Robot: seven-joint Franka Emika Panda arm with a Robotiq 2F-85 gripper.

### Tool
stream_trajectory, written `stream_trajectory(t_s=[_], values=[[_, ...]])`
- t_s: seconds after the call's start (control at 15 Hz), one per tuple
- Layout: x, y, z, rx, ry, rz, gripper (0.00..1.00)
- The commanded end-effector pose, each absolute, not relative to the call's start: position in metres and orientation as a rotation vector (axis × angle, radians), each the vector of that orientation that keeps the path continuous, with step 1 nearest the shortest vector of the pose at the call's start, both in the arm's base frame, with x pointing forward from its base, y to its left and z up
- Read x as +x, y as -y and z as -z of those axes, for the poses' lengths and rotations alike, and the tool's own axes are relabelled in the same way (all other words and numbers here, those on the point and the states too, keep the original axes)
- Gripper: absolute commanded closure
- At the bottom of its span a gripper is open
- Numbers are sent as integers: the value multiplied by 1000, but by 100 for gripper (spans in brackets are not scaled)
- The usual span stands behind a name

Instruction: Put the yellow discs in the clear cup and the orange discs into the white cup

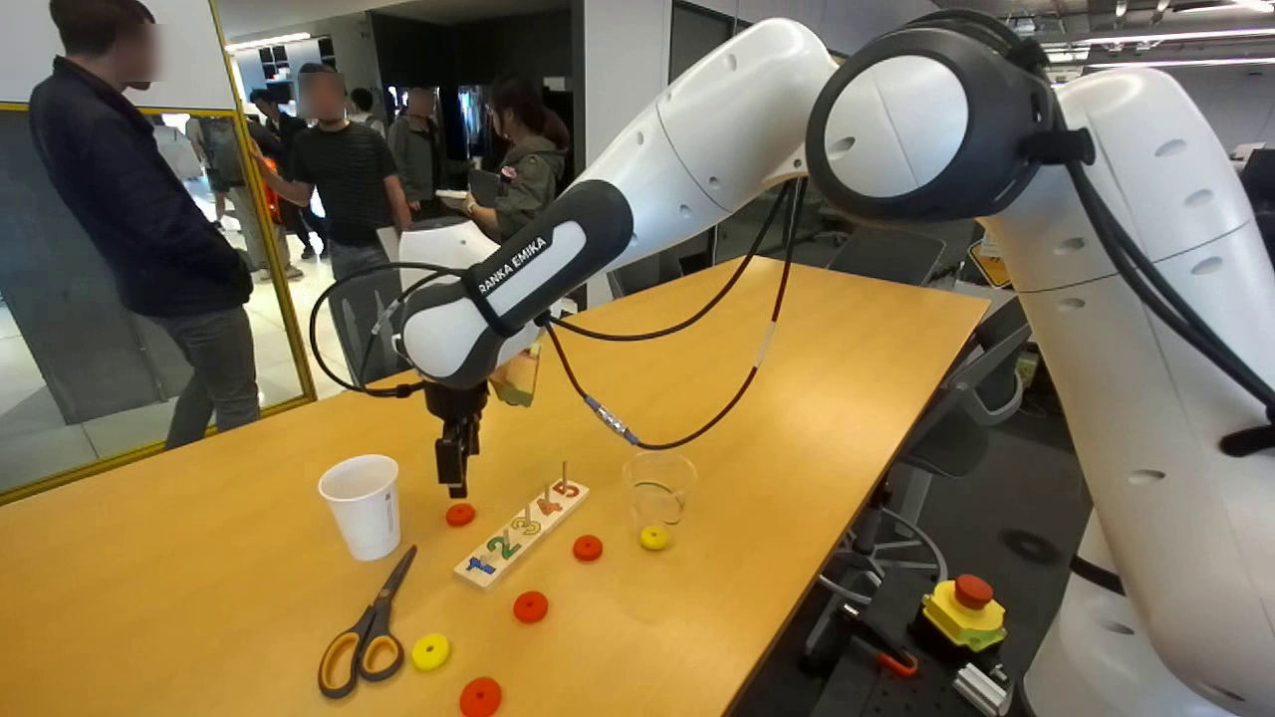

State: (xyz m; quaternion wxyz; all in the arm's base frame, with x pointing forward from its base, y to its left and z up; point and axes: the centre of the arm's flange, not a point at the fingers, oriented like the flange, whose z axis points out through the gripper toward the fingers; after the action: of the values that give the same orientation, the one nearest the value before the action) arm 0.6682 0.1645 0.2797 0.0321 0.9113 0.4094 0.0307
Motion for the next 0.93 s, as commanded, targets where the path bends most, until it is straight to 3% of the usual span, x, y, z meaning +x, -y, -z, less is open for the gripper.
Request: stream_trajectory(t_s=[0.0,0.87], values=[[666,-164,-271,2829,-1249,-140,0],[661,-181,-243,2825,-1280,-100,0]])
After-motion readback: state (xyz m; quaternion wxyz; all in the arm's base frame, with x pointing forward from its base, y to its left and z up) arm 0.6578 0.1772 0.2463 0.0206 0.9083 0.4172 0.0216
